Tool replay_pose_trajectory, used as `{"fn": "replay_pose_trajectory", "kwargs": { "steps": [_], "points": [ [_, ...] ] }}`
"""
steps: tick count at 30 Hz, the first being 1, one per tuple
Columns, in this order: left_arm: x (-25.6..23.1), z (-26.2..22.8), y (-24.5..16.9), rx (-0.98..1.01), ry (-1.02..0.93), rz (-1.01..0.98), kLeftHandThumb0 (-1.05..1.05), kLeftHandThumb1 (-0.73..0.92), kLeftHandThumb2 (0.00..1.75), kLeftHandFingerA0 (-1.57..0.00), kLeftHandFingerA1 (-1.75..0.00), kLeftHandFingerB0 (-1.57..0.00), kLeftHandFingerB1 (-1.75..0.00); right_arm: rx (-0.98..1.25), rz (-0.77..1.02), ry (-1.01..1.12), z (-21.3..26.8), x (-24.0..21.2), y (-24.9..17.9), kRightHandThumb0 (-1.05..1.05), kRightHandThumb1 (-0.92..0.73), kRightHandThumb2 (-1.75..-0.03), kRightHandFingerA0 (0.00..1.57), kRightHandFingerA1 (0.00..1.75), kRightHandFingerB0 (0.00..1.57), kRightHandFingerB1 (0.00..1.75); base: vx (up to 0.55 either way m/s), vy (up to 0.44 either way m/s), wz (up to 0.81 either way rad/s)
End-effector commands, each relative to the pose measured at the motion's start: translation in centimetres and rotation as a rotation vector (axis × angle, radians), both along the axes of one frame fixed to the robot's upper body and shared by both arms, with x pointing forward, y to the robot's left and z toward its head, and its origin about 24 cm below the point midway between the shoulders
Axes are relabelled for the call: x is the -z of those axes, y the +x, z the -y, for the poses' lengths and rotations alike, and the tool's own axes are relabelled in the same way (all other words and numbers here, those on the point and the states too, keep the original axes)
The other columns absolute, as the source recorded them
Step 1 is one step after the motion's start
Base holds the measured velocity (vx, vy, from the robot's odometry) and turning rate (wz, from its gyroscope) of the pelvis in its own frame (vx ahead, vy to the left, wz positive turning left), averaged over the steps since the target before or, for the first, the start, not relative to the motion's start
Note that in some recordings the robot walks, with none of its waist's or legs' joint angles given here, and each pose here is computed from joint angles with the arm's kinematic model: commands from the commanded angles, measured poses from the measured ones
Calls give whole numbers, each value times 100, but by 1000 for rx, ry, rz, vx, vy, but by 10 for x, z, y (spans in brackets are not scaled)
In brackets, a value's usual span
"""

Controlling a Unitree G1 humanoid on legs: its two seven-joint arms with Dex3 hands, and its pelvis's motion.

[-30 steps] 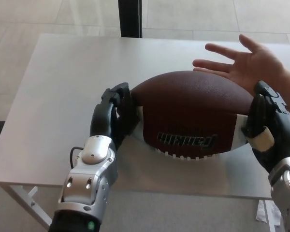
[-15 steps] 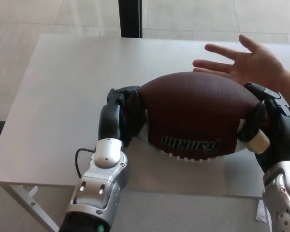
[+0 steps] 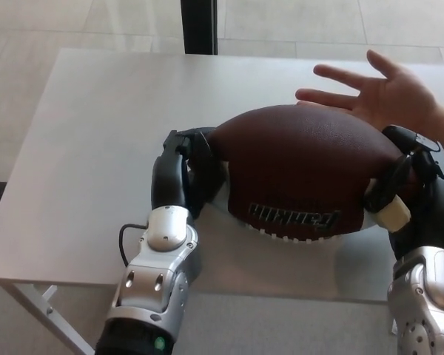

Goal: The robot uses both its hands to grab the left and right ends of a football kept in the middle of the desk infront of it, lifts it up and places it in the palm of a person

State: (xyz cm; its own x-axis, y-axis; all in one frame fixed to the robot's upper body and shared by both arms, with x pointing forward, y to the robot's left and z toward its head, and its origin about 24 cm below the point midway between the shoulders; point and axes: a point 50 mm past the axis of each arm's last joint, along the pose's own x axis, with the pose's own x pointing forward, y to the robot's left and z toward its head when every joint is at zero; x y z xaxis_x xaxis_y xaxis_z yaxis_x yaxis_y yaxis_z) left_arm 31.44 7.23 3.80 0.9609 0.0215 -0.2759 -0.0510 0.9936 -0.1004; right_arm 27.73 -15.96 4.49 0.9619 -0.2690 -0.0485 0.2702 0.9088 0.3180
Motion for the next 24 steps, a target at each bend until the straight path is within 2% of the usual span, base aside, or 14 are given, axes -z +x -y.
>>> {"fn": "replay_pose_trajectory", "kwargs": {
  "steps": [1, 9, 10, 11, 12, 13, 14, 16, 17, 20, 21, 22, 23, 24],
  "points": [
    [-53, 87, -5, 47, -268, 147, -13, 67, 131, -88, -175, -66, -175, 156, 231, 93, -31, -55, 26, -25, -52, -131, 102, 175, 78, 172, 0, 0, 0],
    [-90, 83, 26, 44, -185, 209, -12, 55, 123, -94, -175, -71, -175, 232, 319, 123, -19, -95, 47, -18, -49, -141, 103, 175, 80, 168, 0, 0, 0],
    [-103, 82, 35, 49, -174, 204, -18, 51, 117, -122, -141, -105, -129, 248, 343, 136, -13, -105, 53, -16, -45, -144, 102, 175, 83, 166, 0, 0, 0],
    [-108, 82, 39, 57, -164, 200, -20, 49, 115, -124, -141, -105, -128, 265, 337, 147, -11, -109, 55, -15, -47, -145, 105, 175, 88, 157, 0, 0, 0],
    [-117, 83, 45, 61, -139, 191, -20, 58, 100, -94, -168, -79, -139, 289, 343, 156, -8, -116, 59, -19, -42, -142, 105, 175, 85, 164, 0, 0, 0],
    [-126, 84, 49, 70, -116, 193, -22, 63, 88, -94, -164, -78, -128, 305, 351, 169, -6, -122, 62, -21, -46, -138, 105, 175, 83, 167, 0, 0, 0],
    [-133, 85, 51, 85, -93, 202, -27, 55, 105, -119, -131, -90, -107, 314, 349, 188, -4, -126, 64, -26, -59, -120, 103, 175, 78, 168, 0, 0, 0],
    [-147, 85, 57, 122, 1, 249, -24, 52, 107, -119, -130, -98, -115, 332, 369, 270, -2, -135, 66, -22, -56, -120, 96, 175, 80, 159, 0, 0, 0],
    [-151, 86, 59, 126, 9, 250, -25, 66, 84, -91, -142, -80, -116, 338, 378, 287, -1, -139, 67, -19, -56, -118, 96, 175, 79, 157, 0, 0, 0],
    [-169, 86, 65, 146, 12, 271, -20, 65, 91, -92, -148, -79, -123, 344, 410, 307, 1, -152, 71, -14, -51, -128, 97, 175, 77, 162, 0, 0, 0],
    [-172, 85, 66, 153, 47, 277, -25, 69, 77, -89, -141, -67, -87, 340, 418, 333, 2, -154, 72, -12, -52, -125, 93, 175, 72, 162, 0, 0, 0],
    [-176, 85, 68, 163, 102, 286, -25, 69, 77, -89, -141, -67, -87, 335, 429, 374, 3, -156, 74, -12, -52, -125, 93, 175, 72, 162, 0, 0, 0],
    [-179, 85, 70, 162, 124, 271, -24, 73, 70, -89, -123, -64, -72, 341, 433, 417, 5, -156, 76, -10, -53, -126, 94, 175, 74, 161, 0, 0, 0],
    [-180, 85, 71, 169, 80, 268, -22, 72, 74, -88, -131, -64, -82, 347, 440, 440, 6, -157, 77, -9, -52, -130, 97, 175, 71, 165, 0, 0, 0]
  ]
}}
